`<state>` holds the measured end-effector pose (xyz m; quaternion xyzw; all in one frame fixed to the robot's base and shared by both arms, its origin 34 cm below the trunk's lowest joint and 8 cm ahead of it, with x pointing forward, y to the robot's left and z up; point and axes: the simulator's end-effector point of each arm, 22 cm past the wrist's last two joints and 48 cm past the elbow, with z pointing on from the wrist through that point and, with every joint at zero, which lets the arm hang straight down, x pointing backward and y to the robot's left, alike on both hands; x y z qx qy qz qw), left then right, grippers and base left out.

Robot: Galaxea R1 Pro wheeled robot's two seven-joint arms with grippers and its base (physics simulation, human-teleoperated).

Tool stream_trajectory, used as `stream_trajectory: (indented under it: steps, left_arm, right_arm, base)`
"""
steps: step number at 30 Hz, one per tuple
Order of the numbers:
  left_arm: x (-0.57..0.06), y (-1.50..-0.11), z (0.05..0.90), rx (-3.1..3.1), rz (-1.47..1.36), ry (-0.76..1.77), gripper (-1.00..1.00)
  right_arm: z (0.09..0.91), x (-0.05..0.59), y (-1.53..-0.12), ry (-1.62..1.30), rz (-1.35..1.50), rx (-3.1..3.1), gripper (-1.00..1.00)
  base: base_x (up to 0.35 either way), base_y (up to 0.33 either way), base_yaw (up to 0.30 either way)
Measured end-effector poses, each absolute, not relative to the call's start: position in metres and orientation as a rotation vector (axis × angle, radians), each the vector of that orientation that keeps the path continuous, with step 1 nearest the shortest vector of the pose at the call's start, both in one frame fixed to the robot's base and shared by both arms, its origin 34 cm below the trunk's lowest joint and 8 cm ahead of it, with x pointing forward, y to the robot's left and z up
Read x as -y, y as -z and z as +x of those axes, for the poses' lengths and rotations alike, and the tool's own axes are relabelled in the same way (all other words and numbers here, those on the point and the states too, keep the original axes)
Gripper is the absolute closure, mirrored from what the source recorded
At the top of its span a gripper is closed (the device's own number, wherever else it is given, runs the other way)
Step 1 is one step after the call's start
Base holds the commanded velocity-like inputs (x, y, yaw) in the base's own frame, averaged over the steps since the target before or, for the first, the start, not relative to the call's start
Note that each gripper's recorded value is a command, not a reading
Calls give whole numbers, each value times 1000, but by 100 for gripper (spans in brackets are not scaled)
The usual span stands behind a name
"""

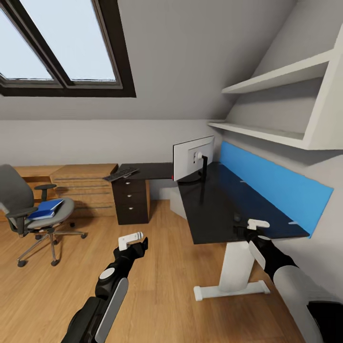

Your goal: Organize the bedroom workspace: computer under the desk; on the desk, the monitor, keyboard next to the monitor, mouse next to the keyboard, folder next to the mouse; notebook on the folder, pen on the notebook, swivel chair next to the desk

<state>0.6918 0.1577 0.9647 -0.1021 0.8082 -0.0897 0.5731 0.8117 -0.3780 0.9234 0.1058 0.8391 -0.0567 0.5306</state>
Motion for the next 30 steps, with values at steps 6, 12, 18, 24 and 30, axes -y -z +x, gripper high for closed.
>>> stream_trajectory:
  steps: [6,12,18,24,30]
  left_arm:
    - [-157,-964,692,-1895,-239,212,-100]
    - [-158,-964,692,-1895,-239,212,-100]
    - [-157,-965,691,-1895,-238,213,-100]
    - [-156,-964,691,-1898,-236,215,-100]
    - [-156,-964,691,-1898,-236,215,-100]
  right_arm:
    - [812,379,-923,137,256,-2003,-100]
    - [812,379,-921,137,258,-2007,-100]
    - [808,379,-913,138,262,-2025,-100]
    - [808,381,-911,143,265,-2037,-100]
    - [808,384,-908,147,275,-2057,-100]
  base:
    - [0,0,0]
    - [43,0,0]
    - [305,0,0]
    - [319,-52,0]
    - [281,-203,0]
